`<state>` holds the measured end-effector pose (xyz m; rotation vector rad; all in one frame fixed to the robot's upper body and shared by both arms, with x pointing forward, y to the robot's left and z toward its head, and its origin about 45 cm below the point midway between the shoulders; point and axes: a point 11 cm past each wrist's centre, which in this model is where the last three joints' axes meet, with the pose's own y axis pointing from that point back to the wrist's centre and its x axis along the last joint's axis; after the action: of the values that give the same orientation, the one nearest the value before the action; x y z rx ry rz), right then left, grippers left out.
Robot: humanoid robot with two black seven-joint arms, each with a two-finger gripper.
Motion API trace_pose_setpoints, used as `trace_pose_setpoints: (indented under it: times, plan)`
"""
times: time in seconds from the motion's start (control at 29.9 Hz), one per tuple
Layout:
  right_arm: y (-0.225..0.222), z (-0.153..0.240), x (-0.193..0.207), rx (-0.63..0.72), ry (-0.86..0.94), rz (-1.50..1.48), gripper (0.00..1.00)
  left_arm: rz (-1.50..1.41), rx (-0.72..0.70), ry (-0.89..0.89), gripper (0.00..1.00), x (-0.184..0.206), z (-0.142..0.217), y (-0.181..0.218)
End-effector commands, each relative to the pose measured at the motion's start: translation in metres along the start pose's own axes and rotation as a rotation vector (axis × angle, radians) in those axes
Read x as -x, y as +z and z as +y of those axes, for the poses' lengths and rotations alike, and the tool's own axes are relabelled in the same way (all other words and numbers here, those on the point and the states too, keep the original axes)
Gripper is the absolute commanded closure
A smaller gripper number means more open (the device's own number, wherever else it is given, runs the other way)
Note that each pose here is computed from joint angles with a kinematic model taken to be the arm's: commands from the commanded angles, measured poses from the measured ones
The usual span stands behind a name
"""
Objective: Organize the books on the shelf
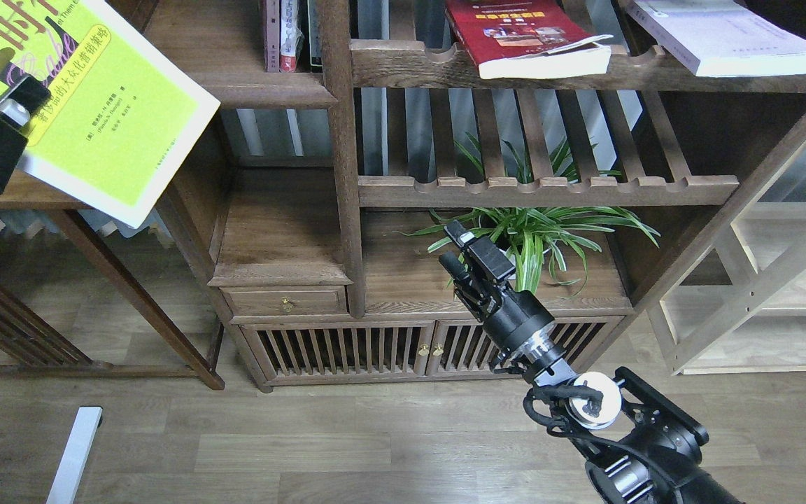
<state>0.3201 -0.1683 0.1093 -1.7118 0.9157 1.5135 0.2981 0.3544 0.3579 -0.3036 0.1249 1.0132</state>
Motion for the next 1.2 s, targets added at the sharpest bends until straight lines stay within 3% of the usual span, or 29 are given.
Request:
trace_pose_setpoints:
  times: [0.0, 0.17, 0.57, 1.17]
  plan:
    - [0.000, -0.002, 0.001, 0.003, -0.004, 0.005, 0.14, -0.055, 0.001, -0.001, 1.00, 0.001, -0.007, 0.006]
    - [0.001, -0.003, 0.003, 0.010, -0.009, 0.013, 0.14, -0.127, 0.022, -0.026, 1.00, 0.007, -0.022, 0.021]
    - [0.006, -0.001, 0.000, 0.033, -0.003, 0.021, 0.14, -0.154, 0.023, 0.199, 1.00, -0.009, -0.043, 0.029]
    - [-0.036, 0.023, 0.008, 0.017, -0.006, 0.124, 0.14, -0.232, -0.032, 0.342, 1.00, 0.038, -0.140, 0.016]
